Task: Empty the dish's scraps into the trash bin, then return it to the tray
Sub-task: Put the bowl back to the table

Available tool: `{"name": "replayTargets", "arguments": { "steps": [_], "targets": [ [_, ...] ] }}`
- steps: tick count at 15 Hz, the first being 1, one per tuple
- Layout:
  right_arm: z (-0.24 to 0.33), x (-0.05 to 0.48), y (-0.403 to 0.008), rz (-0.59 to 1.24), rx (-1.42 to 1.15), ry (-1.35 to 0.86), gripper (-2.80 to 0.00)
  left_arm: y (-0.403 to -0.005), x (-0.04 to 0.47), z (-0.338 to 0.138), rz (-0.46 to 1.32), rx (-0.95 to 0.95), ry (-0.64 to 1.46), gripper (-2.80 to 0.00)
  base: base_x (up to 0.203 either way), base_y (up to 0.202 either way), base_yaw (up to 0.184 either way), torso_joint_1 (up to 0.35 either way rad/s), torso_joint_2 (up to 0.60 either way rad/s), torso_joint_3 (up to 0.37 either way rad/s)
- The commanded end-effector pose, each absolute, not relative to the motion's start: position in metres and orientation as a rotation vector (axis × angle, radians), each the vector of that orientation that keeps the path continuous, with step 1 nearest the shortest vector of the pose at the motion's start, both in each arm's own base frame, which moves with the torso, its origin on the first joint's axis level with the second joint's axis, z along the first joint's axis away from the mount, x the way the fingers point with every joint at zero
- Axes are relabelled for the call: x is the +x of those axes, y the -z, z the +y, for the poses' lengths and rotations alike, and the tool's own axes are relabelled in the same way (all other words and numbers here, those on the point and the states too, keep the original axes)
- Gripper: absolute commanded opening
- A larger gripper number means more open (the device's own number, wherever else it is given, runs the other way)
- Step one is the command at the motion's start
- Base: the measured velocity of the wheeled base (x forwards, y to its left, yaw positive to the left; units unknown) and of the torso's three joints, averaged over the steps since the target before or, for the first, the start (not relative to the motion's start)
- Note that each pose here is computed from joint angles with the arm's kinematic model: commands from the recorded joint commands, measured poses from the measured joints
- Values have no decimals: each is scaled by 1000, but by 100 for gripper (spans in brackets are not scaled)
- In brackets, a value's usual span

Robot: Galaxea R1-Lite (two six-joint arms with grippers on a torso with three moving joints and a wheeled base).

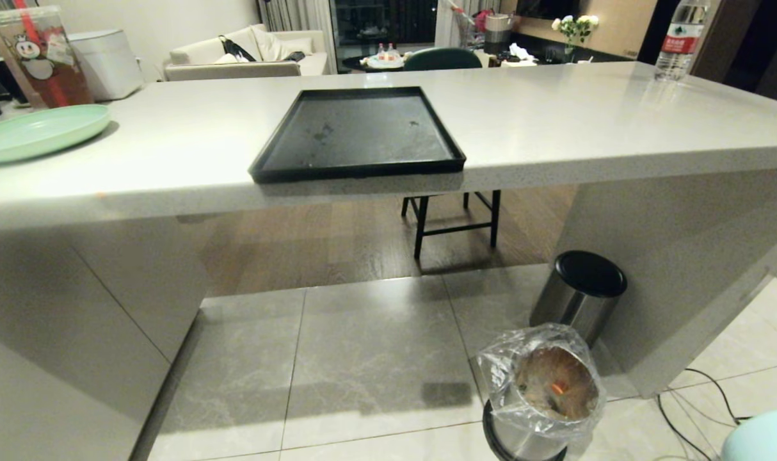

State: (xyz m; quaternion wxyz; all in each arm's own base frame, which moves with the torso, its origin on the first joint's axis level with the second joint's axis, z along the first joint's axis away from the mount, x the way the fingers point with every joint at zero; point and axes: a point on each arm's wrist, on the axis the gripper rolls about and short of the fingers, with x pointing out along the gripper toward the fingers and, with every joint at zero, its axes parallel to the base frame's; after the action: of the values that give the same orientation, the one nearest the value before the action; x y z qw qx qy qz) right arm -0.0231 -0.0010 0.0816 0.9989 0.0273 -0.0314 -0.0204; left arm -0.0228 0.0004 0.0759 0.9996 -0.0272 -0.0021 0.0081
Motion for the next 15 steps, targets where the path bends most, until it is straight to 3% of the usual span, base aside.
{"name": "replayTargets", "arguments": {
  "steps": [1, 15],
  "targets": [
    [-1, -23, -82, -62, 55, 41, -280, -76, -23, 0, -4, -55, -17, -280, 0, 0, 0, 0, 0, 0],
    [-1, -23, -82, -62, 55, 41, -280, -76, -23, 0, -4, -55, -17, -280, 0, 0, 0, 0, 0, 0]
  ]
}}
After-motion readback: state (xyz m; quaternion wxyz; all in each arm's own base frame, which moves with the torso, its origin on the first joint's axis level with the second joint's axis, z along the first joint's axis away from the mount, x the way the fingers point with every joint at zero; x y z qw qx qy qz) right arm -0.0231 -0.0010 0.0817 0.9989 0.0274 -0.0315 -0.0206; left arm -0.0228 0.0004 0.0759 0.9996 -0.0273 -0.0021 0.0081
